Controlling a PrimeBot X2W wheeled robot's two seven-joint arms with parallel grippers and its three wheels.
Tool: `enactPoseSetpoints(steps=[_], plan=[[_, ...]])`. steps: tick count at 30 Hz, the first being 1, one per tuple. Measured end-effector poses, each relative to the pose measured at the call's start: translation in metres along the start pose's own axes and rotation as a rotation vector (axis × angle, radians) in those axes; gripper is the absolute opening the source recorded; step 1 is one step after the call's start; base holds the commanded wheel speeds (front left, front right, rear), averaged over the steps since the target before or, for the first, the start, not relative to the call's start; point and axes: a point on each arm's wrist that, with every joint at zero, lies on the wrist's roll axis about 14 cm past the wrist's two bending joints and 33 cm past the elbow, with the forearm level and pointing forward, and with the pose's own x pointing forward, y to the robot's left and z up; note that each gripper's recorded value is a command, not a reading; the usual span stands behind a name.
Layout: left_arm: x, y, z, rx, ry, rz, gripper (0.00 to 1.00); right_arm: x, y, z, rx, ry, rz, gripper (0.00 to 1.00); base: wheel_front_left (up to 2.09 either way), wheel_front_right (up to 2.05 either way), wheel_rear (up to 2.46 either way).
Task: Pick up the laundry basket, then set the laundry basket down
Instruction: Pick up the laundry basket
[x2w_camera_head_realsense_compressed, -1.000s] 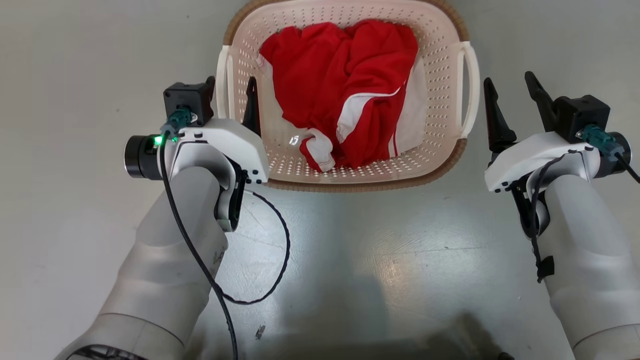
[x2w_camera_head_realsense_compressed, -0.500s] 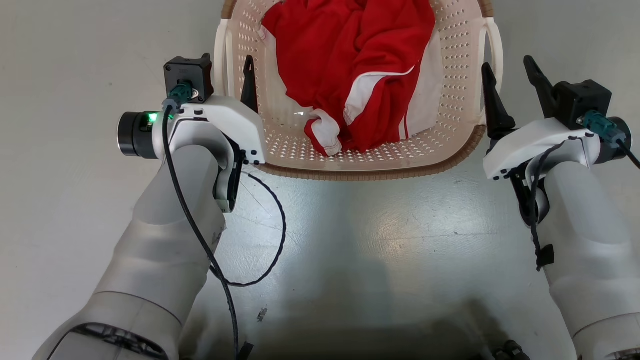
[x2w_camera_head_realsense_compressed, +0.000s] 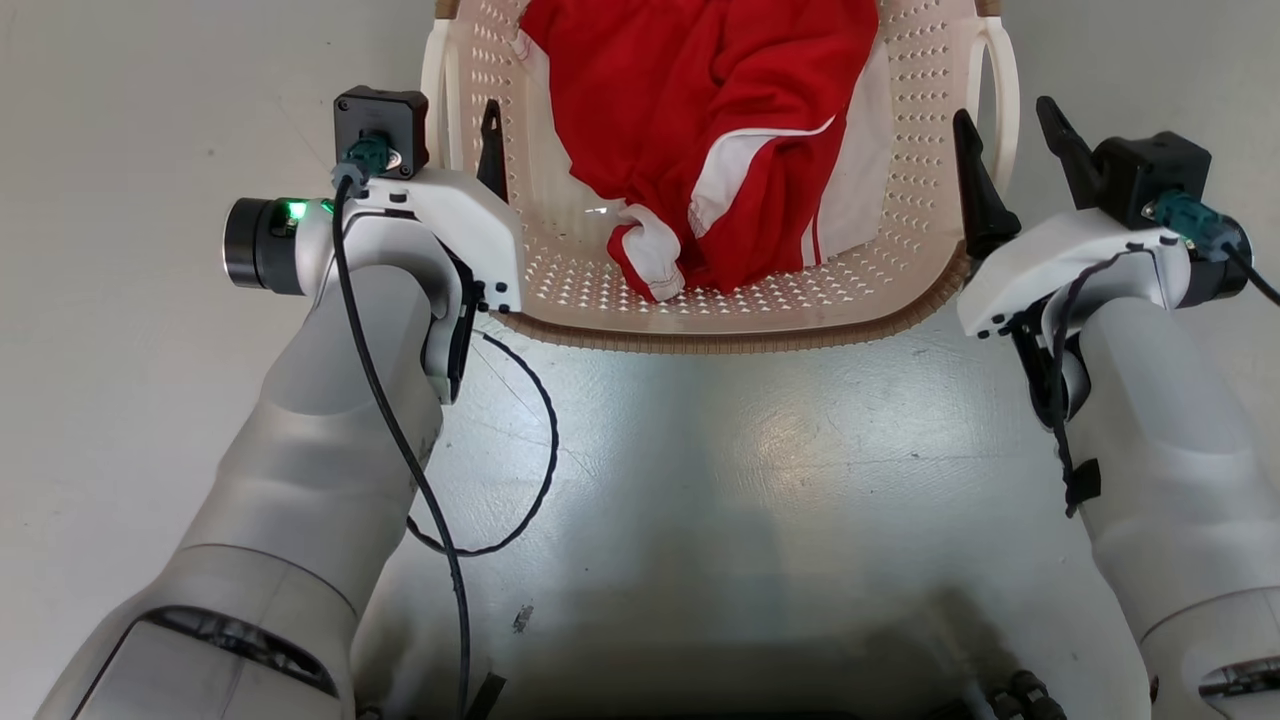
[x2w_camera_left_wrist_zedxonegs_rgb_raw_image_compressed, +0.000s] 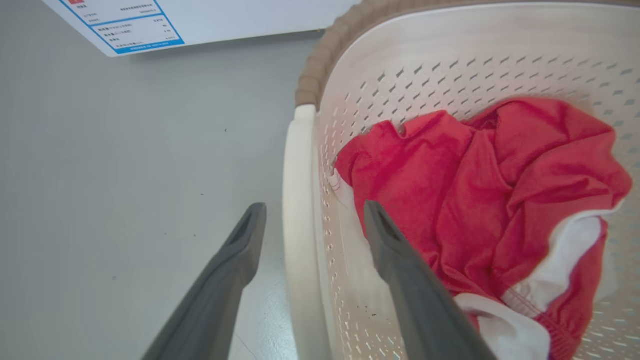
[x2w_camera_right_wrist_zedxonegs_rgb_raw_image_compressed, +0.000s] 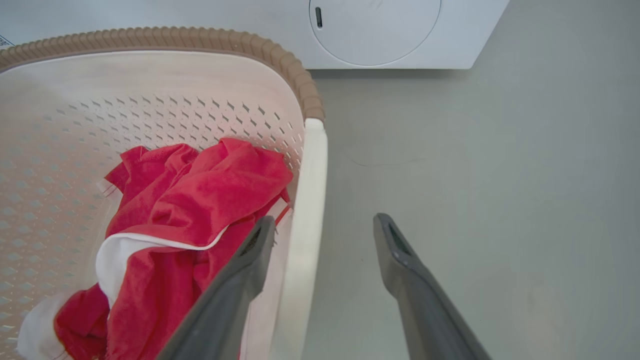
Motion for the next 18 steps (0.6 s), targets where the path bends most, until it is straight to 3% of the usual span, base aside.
enactPoseSetpoints(steps=[18], plan=[[0.0038, -0.0018, -0.007, 0.036, 0.05, -0.012, 1.0, 0.0077, 0.0098, -0.0079, 0.039, 0.05, 0.015, 1.0, 0.0, 0.0, 0.0]])
